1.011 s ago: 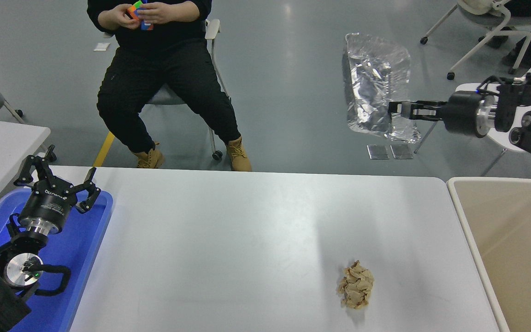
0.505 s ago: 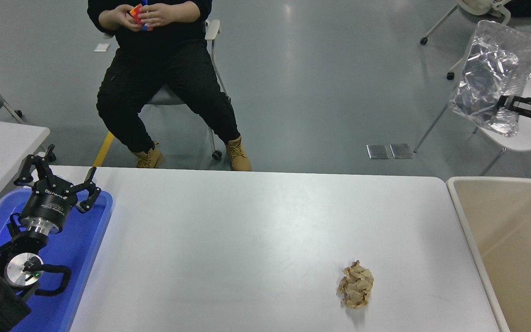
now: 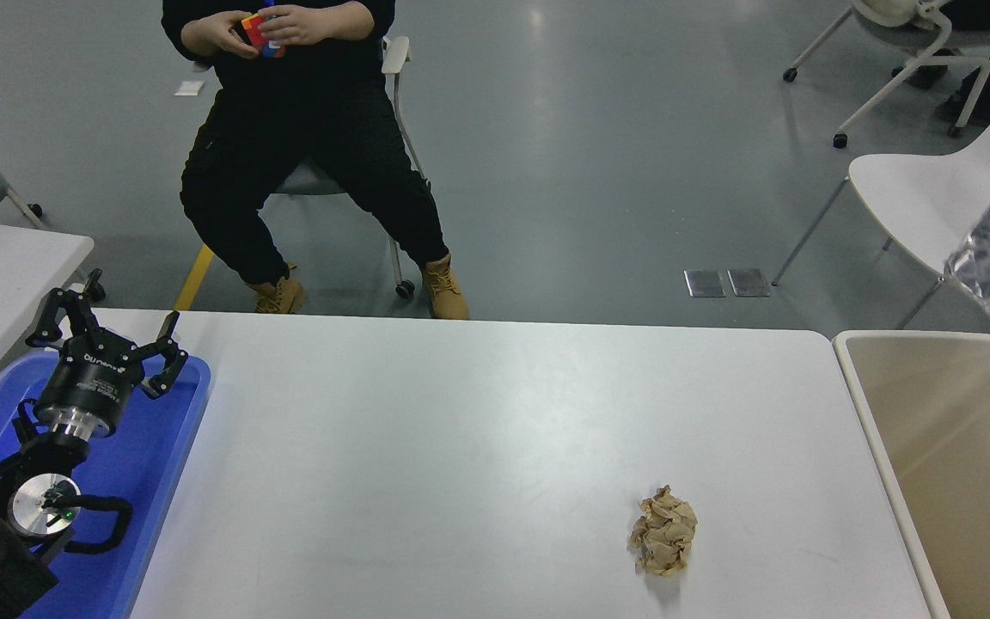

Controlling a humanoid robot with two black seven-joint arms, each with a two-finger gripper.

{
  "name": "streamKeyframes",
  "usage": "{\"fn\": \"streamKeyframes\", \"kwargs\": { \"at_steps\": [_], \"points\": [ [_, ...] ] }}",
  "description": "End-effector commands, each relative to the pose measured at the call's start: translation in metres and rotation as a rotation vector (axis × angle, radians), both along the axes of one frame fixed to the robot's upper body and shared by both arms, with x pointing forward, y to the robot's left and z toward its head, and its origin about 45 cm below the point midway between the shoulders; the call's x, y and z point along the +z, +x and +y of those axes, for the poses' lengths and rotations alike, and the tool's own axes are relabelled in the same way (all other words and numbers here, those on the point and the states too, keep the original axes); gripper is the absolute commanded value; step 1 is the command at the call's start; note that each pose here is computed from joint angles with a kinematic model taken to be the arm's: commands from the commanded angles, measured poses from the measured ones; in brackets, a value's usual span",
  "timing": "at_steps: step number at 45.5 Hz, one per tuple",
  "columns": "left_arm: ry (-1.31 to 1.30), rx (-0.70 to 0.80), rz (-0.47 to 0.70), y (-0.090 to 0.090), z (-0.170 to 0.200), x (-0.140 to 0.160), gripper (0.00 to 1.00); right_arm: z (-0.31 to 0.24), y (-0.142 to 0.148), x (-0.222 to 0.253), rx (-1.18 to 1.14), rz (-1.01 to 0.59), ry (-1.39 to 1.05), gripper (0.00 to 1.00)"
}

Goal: Clean the table surface

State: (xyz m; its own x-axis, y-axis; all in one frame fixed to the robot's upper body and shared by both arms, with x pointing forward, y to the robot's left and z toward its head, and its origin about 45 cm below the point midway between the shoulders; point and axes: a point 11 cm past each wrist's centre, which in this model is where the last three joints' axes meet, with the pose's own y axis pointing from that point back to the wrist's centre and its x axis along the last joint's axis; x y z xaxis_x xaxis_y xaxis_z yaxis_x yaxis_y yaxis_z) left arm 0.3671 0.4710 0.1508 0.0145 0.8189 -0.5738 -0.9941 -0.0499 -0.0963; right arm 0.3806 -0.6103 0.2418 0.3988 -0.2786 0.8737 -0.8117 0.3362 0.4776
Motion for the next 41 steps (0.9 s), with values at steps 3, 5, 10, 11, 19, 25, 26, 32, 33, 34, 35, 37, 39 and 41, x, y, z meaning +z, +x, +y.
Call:
{"fn": "streamKeyframes", "kwargs": {
  "at_steps": [3,5,10,11,19,25,26,32,33,34,35,37,39,41],
  "points": [
    [0.000,0.000,0.000,0.000,0.000,0.000,1.00,-0.025,-0.043,-0.038,-0.180,0.073,0.006,0.00],
    [0.000,0.000,0.000,0.000,0.000,0.000,1.00,-0.027,-0.049,-0.045,-0.204,0.077,0.021,0.00],
    [0.000,0.000,0.000,0.000,0.000,0.000,1.00,-0.029,-0.061,-0.059,-0.244,0.083,0.053,0.00],
    [0.001,0.000,-0.001,0.000,0.001,0.001,1.00,-0.029,-0.064,-0.061,-0.249,0.083,0.059,0.00],
    [0.000,0.000,-0.001,0.000,0.000,0.000,1.00,-0.023,-0.076,-0.085,-0.267,0.102,0.102,0.00],
    [0.000,0.000,0.000,0.000,0.000,0.000,1.00,-0.014,-0.083,-0.104,-0.279,0.115,0.132,0.00],
    [0.000,0.000,-0.001,0.000,0.000,0.000,1.00,-0.012,-0.084,-0.108,-0.281,0.118,0.138,0.00],
    [0.000,0.000,-0.001,0.000,0.000,0.000,1.00,0.002,-0.092,-0.133,-0.282,0.150,0.170,0.00],
    [0.000,0.000,0.000,0.000,0.000,0.000,1.00,0.006,-0.093,-0.137,-0.281,0.155,0.179,0.00],
    [0.000,0.000,-0.001,0.000,0.000,0.000,1.00,0.009,-0.094,-0.142,-0.282,0.160,0.187,0.00],
    [0.000,0.000,0.000,0.000,0.000,0.000,1.00,0.011,-0.095,-0.145,-0.282,0.163,0.195,0.00],
    [0.000,0.000,0.000,0.000,0.000,0.000,1.00,0.016,-0.097,-0.152,-0.282,0.169,0.205,0.00],
    [0.001,0.000,-0.001,0.000,0.001,0.001,1.00,0.021,-0.098,-0.158,-0.277,0.173,0.210,0.00],
    [0.000,0.000,-0.001,0.000,0.000,0.000,1.00,0.025,-0.099,-0.163,-0.273,0.174,0.210,0.00]
  ]
}}
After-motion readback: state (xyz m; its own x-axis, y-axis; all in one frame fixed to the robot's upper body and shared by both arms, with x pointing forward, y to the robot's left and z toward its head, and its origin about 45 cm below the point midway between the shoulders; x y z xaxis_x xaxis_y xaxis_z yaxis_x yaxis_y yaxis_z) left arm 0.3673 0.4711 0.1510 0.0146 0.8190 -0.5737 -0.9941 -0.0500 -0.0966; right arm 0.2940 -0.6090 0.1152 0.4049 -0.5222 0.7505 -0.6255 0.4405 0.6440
